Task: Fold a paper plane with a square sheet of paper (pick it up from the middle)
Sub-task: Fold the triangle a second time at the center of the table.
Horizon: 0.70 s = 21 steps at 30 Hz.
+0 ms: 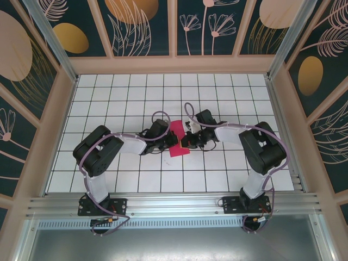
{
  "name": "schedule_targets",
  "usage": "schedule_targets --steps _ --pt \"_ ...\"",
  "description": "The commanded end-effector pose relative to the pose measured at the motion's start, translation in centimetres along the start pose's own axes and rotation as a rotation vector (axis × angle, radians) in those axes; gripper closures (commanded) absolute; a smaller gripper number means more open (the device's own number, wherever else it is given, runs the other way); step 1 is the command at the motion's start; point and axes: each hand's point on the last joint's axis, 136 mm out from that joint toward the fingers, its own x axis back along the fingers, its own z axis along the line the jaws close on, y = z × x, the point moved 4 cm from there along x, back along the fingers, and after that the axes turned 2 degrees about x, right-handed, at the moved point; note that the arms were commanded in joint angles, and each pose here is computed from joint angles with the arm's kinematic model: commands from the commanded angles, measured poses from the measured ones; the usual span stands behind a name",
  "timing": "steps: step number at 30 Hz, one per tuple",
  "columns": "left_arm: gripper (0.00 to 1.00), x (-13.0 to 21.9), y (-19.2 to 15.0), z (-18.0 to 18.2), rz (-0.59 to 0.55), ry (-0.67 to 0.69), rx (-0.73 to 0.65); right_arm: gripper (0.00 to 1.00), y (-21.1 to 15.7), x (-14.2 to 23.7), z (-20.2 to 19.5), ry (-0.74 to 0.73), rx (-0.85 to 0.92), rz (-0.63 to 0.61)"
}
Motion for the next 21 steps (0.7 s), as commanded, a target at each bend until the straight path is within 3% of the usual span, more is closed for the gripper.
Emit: schedule_targets --steps 1,8,21 --pt "0.92 -0.4 -0.3 1.3 0.006 0.042 0.003 1.00 0.2 -1.0 -1.0 -0.027 -0.034 0.034" --pt "0.92 -0.5 -0.3 1.5 0.002 0.055 0.003 1.00 -1.7 -1.9 -3.1 -0.061 -0.071 0.092" --pt "0.93 -0.5 -0.7 2.8 0.006 0.109 0.003 1.00 -4.2 1.2 -3.2 -0.012 -0.071 0.094"
